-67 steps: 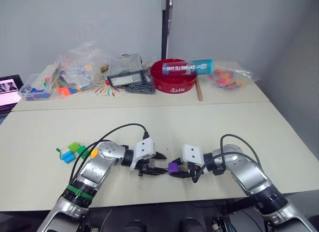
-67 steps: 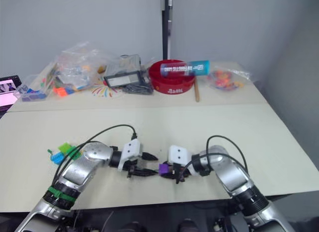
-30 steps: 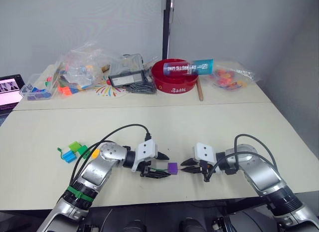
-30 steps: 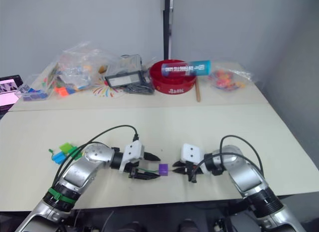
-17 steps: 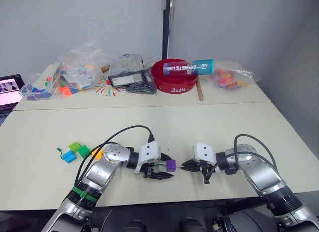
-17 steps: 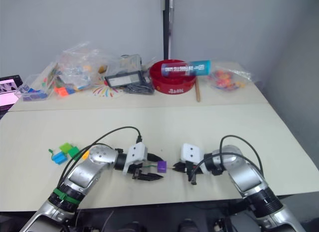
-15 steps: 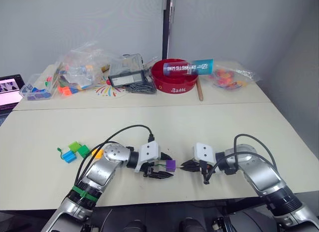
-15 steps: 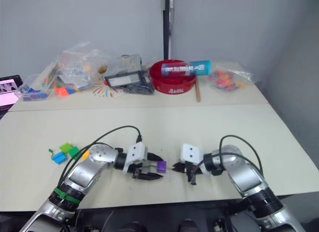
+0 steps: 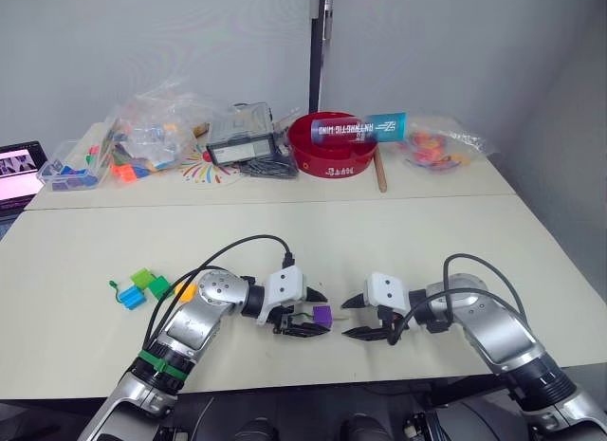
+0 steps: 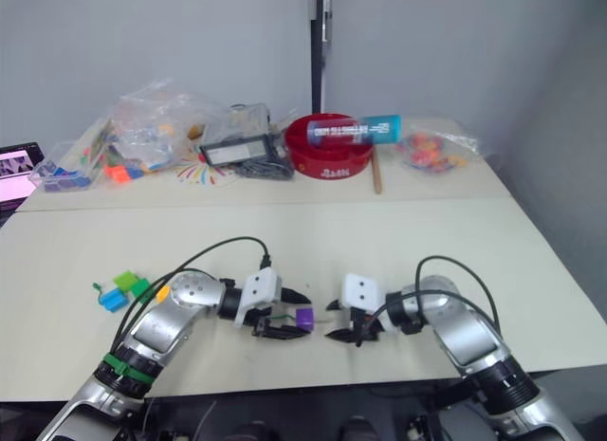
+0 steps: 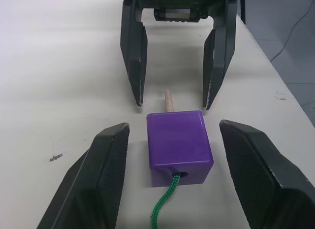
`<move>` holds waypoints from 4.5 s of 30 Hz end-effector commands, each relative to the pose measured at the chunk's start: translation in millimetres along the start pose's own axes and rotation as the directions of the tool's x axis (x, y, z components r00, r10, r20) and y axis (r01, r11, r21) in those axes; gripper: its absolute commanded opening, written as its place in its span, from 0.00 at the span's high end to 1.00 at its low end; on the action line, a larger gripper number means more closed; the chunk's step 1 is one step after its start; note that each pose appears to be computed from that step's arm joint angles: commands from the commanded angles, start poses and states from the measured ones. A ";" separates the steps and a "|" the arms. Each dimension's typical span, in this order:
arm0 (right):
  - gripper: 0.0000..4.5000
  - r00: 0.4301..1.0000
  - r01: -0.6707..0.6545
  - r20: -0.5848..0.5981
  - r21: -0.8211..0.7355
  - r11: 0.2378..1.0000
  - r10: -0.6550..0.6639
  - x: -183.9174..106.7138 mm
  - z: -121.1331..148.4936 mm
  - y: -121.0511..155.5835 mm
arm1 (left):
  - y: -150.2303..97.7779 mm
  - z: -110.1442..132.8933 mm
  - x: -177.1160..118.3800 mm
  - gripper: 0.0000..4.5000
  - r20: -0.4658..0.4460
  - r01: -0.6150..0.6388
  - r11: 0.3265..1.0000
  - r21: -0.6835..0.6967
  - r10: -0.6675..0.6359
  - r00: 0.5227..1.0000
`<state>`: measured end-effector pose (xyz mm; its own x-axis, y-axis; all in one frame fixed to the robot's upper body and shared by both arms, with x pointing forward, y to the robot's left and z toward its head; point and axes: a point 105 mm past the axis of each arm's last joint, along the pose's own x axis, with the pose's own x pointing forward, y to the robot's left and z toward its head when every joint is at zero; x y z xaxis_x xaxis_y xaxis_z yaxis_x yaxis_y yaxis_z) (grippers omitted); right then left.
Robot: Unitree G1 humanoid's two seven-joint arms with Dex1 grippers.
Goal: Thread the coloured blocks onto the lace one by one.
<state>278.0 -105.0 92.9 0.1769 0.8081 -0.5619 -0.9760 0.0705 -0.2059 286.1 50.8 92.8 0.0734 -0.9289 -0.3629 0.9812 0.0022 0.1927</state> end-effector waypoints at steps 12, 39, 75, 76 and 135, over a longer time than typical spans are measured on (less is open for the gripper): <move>0.40 0.999 0.039 0.039 -0.024 0.999 -0.038 -3.6 12.7 -4.4 | -2.0 3.2 1.9 0.74 0.027 0.031 0.999 0.016 -0.031 0.999; 1.00 1.000 0.009 0.008 -0.022 1.000 -0.009 7.0 2.1 3.3 | 5.6 -15.4 -37.8 0.74 -0.068 -0.001 0.999 0.039 0.004 0.998; 1.00 0.998 -0.045 0.032 -0.106 0.993 0.049 13.3 15.9 -0.3 | -4.7 -93.0 -230.8 0.74 -0.468 -0.258 0.962 -0.090 0.188 0.864; 1.00 0.998 -0.046 0.033 -0.106 0.993 0.050 13.2 15.8 0.2 | -6.0 -93.1 -230.3 0.74 -0.467 -0.254 0.963 -0.092 0.184 0.865; 1.00 0.999 -0.049 -0.020 -0.147 0.988 0.047 -3.2 5.9 -19.0 | -17.9 -84.3 -230.9 0.74 -0.476 -0.266 0.959 -0.099 0.189 0.859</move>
<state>291.0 -102.7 92.1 0.1111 0.7956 -0.5956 -0.9667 -0.0524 -0.2503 276.3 285.9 109.7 0.3739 -0.6596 -0.6520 0.9274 0.2759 0.2526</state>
